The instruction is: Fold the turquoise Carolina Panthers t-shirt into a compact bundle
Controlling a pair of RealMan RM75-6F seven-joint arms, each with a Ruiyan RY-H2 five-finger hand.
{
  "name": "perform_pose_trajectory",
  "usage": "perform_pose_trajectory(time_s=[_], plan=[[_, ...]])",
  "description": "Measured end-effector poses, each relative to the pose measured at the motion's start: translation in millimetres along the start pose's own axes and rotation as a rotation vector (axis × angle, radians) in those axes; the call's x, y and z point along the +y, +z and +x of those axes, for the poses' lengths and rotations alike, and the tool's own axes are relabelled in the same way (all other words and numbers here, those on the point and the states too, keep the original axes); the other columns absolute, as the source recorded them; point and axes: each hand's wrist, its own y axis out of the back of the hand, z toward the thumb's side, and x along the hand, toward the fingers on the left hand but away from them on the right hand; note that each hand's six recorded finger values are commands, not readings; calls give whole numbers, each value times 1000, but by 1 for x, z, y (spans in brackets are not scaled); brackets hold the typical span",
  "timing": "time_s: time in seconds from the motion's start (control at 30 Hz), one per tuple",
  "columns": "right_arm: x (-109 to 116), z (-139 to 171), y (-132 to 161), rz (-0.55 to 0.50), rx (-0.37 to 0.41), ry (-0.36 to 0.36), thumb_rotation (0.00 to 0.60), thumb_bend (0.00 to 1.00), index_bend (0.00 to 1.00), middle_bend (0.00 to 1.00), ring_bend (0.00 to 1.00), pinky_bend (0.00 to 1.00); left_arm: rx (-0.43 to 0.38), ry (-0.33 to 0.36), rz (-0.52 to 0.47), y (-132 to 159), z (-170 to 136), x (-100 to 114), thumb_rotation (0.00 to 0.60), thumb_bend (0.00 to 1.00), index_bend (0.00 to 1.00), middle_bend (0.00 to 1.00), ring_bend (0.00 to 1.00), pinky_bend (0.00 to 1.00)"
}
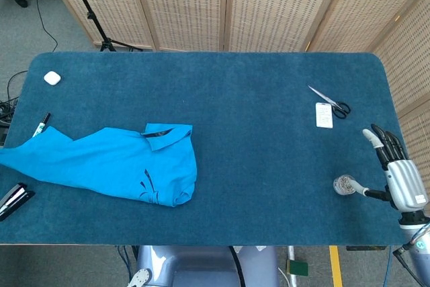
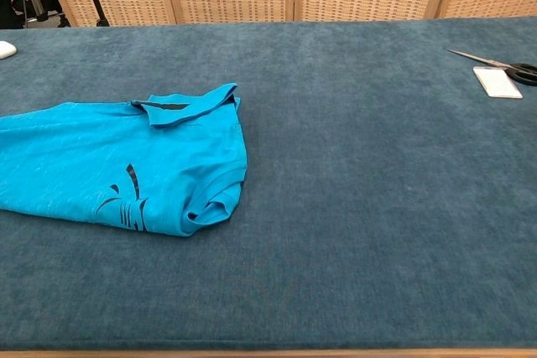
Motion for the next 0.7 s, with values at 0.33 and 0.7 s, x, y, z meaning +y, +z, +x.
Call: perform_pose_trajectory(time_s=[0.33,0.7], plan=[[3,1,1,-9,4,-5,600,0,0,0,0,0,-250,227,-177,57,-11,41,600,530,770,0,0,0],[10,1,0,-30,5,-18,600,0,0,0,0,0,-567,315,-354,192,-37,64,600,530,771,0,0,0]])
